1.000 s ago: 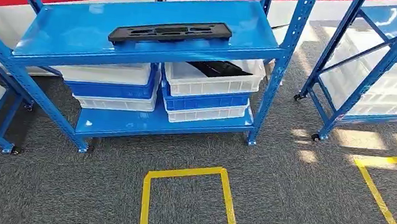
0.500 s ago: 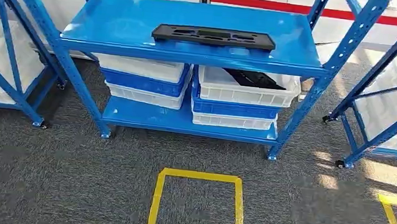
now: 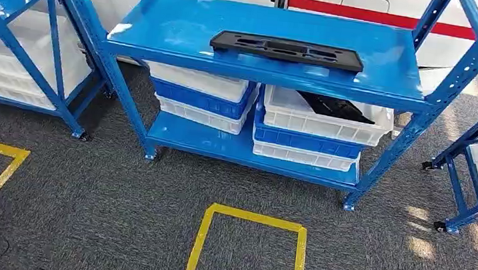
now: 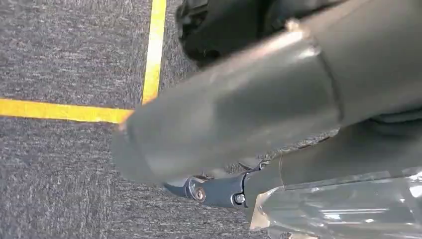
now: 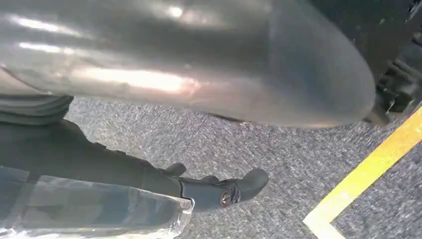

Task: Take the parts from the cabinet and place them on the table.

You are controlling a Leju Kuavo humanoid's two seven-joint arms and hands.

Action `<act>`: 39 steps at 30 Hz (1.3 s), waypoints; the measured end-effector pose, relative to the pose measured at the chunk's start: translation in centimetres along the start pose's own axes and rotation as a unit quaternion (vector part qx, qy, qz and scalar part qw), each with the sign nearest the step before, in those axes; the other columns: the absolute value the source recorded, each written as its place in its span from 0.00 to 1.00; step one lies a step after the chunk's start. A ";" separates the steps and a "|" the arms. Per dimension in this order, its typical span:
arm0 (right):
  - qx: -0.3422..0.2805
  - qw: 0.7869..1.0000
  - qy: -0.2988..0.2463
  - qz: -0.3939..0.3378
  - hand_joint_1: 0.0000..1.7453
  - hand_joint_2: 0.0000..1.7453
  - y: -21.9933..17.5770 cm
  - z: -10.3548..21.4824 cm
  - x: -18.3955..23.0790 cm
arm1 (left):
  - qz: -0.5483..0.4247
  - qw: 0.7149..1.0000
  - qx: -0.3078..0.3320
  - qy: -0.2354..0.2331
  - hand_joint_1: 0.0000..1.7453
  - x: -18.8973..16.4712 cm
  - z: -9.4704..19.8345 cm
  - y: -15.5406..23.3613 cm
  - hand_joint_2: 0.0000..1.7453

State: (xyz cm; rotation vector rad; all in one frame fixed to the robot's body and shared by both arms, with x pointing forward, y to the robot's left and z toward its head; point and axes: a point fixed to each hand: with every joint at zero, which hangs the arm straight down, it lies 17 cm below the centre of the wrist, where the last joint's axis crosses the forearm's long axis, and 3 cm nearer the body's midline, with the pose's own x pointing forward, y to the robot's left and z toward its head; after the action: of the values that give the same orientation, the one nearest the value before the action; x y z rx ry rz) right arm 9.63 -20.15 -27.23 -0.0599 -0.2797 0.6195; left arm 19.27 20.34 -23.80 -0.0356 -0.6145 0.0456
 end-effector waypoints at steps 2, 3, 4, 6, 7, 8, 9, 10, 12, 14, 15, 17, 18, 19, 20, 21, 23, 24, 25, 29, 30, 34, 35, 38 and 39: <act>0.004 1.000 0.001 0.003 0.00 0.00 0.3 0.1 -0.2 | 0.000 1.000 0.000 -0.002 0.00 0.2 0.0 -0.1 1.00; 0.005 1.000 0.003 0.004 0.00 0.00 0.4 0.1 -0.4 | 0.000 1.000 -0.001 -0.002 0.00 0.1 0.0 -0.1 1.00; 0.006 1.000 0.006 0.004 0.00 1.00 0.4 0.1 -0.6 | 0.001 1.000 -0.001 -0.003 0.00 0.1 0.0 -0.1 1.00; 0.006 1.000 0.012 0.006 0.00 1.00 0.4 0.1 -0.8 | 0.001 1.000 -0.001 -0.004 0.00 0.1 0.0 -0.1 1.00; 0.005 1.000 0.017 0.005 0.00 1.00 0.4 0.1 -0.9 | 0.002 1.000 -0.002 -0.005 0.00 0.2 0.0 -0.1 1.00; 0.005 1.000 0.023 0.003 0.00 1.00 0.4 0.1 -1.0 | 0.003 1.000 -0.004 -0.005 0.00 0.3 0.0 -0.1 1.00; 0.006 1.000 0.030 0.000 0.00 1.00 0.5 0.1 -1.2 | 0.002 1.000 -0.003 -0.004 0.00 0.3 -0.1 0.1 1.00; 0.005 0.999 0.036 -0.002 0.00 1.00 0.4 0.1 -1.5 | 0.003 1.000 -0.006 -0.003 0.00 0.4 -0.1 -0.1 1.00; 0.006 0.999 0.042 -0.004 0.00 1.00 0.5 0.1 -1.7 | 0.001 1.000 -0.010 0.005 0.00 0.0 0.0 -0.2 1.00; 0.006 0.999 0.043 -0.006 0.00 1.00 0.4 0.1 -1.7 | -0.002 1.000 -0.012 0.009 0.00 -0.2 0.0 -0.4 1.00; 0.006 0.999 0.043 -0.006 0.00 1.00 0.3 0.1 -1.8 | -0.004 1.000 -0.013 0.009 0.00 -0.1 0.0 -0.5 1.00; 0.003 0.999 0.049 -0.010 0.00 1.00 0.2 0.2 -2.5 | -0.007 1.000 -0.016 0.012 0.00 -0.2 0.0 -0.6 1.00; 0.002 0.999 0.049 -0.014 0.00 1.00 0.1 0.2 -2.6 | -0.007 1.000 -0.018 0.013 0.00 -0.2 0.0 -0.8 1.00; 0.001 0.999 0.047 -0.021 0.00 1.00 -0.1 0.1 -2.5 | -0.008 1.000 -0.021 0.016 0.00 -0.3 0.1 -1.0 1.00; 0.000 0.999 0.047 -0.024 0.00 1.00 -0.1 0.1 -2.6 | -0.009 1.000 -0.023 0.016 0.00 -0.3 0.1 -1.1 1.00; 0.000 0.998 0.047 -0.030 0.00 1.00 -0.1 0.1 -2.6 | -0.009 0.999 -0.028 0.016 0.00 -0.2 0.1 -1.4 1.00; 0.000 0.998 0.052 -0.042 0.00 0.00 -0.1 0.2 -3.1 | -0.011 0.999 -0.038 0.014 0.00 0.1 0.1 -2.1 1.00; 0.002 0.997 0.056 -0.045 0.00 0.00 0.2 0.2 -3.6 | -0.011 0.999 -0.040 0.013 0.00 0.3 0.1 -2.3 1.00; 0.006 0.997 0.060 -0.051 0.00 0.00 0.7 0.4 -4.1 | -0.012 0.999 -0.042 0.013 0.00 0.4 0.0 -2.5 1.00; 0.009 0.995 0.071 -0.071 0.00 0.00 1.3 0.6 -5.7 | -0.012 0.999 -0.047 0.021 0.00 -0.2 0.2 -2.6 0.00; 0.011 0.995 0.070 -0.075 0.00 0.00 1.4 0.7 -5.6 | -0.014 0.999 -0.045 0.025 0.00 -0.5 0.3 -2.2 0.00; 0.003 0.993 0.070 -0.096 0.00 0.00 0.7 0.6 -5.9 | -0.013 0.998 -0.047 0.041 0.00 -2.0 0.7 -2.2 0.00; -0.001 0.992 0.069 -0.101 0.00 0.00 0.3 0.5 -5.9 | -0.014 0.998 -0.046 0.049 0.00 -2.9 1.0 -2.1 0.00; -0.021 0.991 0.063 -0.116 0.00 0.00 -1.7 0.2 -5.7 | -0.015 0.996 -0.041 0.074 0.00 -5.5 1.9 -1.4 0.00; -0.025 0.991 0.059 -0.120 0.00 0.00 -2.2 0.2 -5.5 | -0.015 0.996 -0.039 0.079 0.00 -6.0 2.1 -1.1 0.00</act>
State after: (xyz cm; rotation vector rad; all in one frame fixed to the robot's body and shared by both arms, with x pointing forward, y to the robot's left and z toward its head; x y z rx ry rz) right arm 6.55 -25.10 -28.08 -0.1099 -0.1840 0.3678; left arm 13.22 18.94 -25.51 -0.1053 -0.4587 -0.0107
